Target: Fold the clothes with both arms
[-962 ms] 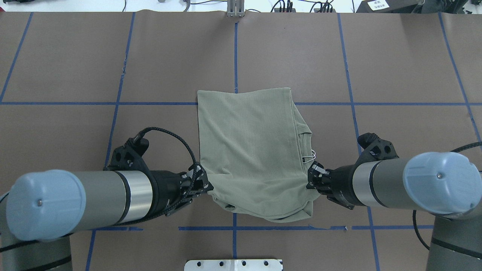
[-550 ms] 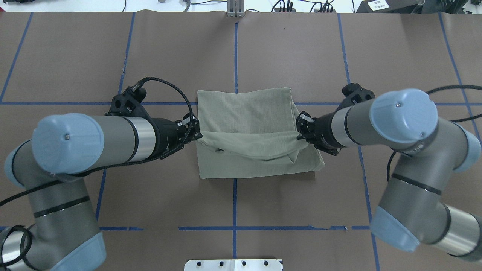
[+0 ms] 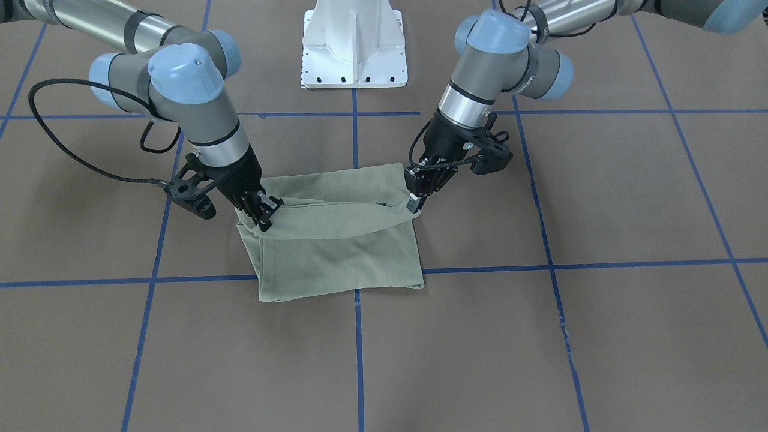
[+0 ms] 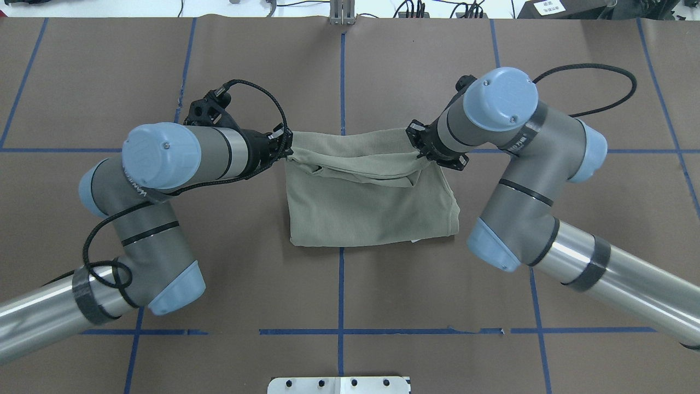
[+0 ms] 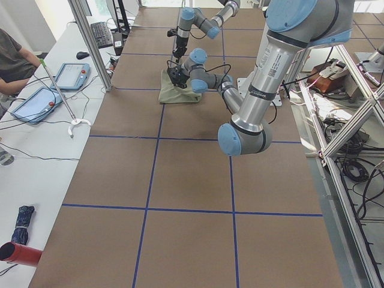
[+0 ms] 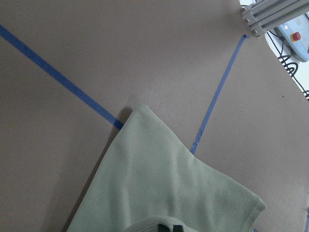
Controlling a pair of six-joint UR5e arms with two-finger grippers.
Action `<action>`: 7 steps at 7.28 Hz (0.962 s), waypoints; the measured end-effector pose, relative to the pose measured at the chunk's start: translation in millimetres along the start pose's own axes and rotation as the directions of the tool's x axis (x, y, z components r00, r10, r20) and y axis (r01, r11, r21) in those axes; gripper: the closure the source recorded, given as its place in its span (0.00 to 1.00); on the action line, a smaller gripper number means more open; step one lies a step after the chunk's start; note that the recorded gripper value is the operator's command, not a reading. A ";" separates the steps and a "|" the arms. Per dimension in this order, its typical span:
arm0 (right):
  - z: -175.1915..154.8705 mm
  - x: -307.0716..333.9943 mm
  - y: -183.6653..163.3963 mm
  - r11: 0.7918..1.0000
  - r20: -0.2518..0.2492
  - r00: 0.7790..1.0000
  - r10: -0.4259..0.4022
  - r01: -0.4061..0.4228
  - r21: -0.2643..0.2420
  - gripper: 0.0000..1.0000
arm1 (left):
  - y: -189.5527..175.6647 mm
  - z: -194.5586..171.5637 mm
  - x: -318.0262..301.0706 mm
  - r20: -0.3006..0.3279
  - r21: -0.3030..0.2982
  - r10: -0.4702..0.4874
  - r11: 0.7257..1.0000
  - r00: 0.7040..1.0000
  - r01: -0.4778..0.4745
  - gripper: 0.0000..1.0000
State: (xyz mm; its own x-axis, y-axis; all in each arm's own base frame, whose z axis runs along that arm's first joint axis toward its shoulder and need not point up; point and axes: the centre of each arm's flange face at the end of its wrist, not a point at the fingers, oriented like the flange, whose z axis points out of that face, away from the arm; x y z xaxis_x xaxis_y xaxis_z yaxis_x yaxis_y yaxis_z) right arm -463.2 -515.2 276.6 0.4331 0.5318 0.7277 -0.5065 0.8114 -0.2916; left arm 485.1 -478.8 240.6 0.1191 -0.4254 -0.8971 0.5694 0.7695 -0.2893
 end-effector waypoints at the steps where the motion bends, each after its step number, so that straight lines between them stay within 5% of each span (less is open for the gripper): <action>1: 23.8 -23.9 -23.7 0.998 -0.024 0.998 -0.065 0.065 -0.011 0.00 | -34.9 37.2 2.2 0.019 0.049 0.055 0.997 0.998 -0.056 0.38; 4: 66.6 -48.7 -128.7 0.953 -0.009 0.954 -0.300 0.300 -0.046 0.00 | -113.4 87.1 4.4 0.053 0.133 0.174 0.975 0.983 -0.179 0.37; 7: 45.2 -8.3 -193.8 0.936 0.015 0.940 -0.342 0.342 -0.087 0.00 | -142.7 74.3 -3.8 0.061 0.066 0.276 0.958 0.959 -0.280 0.37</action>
State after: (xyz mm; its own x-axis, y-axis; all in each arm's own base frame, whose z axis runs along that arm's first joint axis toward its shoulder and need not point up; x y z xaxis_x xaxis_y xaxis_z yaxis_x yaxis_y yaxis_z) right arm -402.3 -687.8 355.2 0.5692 0.2190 0.7925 -0.2614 0.9621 -0.0781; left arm 463.8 -622.4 310.1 0.3207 -0.2244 -0.9202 0.5655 0.8247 -0.0040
